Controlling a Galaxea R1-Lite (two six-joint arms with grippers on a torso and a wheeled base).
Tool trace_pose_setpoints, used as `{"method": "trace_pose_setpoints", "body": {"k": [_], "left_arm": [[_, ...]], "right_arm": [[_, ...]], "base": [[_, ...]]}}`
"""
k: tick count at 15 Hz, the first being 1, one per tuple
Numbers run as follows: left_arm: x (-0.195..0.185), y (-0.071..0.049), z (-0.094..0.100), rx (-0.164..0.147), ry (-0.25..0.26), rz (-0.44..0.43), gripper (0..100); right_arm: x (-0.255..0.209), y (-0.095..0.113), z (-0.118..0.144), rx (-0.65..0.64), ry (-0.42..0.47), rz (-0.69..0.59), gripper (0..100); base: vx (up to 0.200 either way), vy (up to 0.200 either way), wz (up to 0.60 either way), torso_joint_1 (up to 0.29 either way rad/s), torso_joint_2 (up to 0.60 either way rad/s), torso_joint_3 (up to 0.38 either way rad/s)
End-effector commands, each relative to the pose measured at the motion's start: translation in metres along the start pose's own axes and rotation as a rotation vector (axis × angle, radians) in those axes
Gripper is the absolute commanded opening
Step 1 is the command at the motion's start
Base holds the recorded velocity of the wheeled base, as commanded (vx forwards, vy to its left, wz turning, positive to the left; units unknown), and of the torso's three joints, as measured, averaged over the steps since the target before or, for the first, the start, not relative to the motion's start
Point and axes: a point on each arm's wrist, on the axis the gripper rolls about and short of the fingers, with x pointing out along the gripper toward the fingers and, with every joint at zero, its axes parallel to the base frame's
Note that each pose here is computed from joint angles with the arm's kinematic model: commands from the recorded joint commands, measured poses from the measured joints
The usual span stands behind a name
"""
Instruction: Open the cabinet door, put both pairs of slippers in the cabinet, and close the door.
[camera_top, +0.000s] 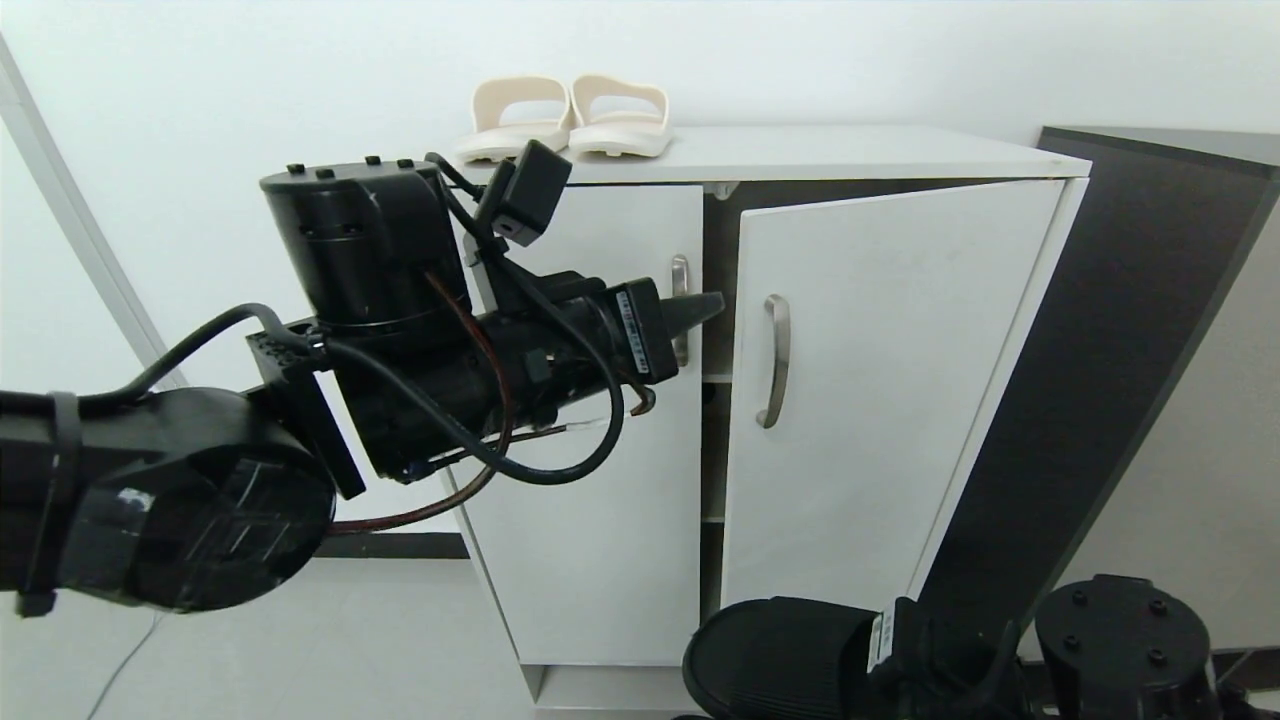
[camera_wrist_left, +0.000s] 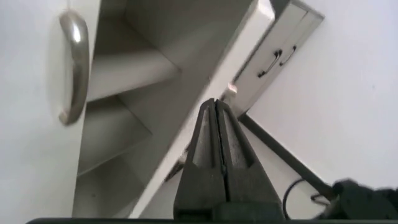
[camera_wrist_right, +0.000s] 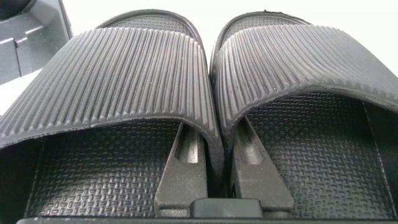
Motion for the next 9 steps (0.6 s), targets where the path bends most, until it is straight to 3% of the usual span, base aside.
{"method": "trace_pose_setpoints", "body": {"k": [1, 3, 6, 9], "left_arm": [[0.014, 0.009, -0.002, -0.003, 0.001, 0.015, 0], [0.023, 0.018, 0.0, -0.001, -0.009, 0.022, 0], [0.043, 0.034, 0.003, -0.025, -0.038, 0.035, 0], [0.047, 0.039, -0.004, -0.028, -0.035, 0.039, 0]], "right_arm": [[0.001, 0.0, -0.001, 0.0, 0.003, 0.002, 0], [0.003, 0.0, -0.002, 0.002, 0.014, 0.002, 0], [0.005, 0.0, -0.004, 0.003, 0.023, 0.005, 0], [0.007, 0.0, -0.006, 0.004, 0.033, 0.005, 0]], "base": [[0.0, 0.0, 0.0, 0.0, 0.0, 0.0], [0.0, 0.0, 0.0, 0.0, 0.0, 0.0], [0.0, 0.0, 0.0, 0.0, 0.0, 0.0], [0.0, 0.0, 0.0, 0.0, 0.0, 0.0]]}}
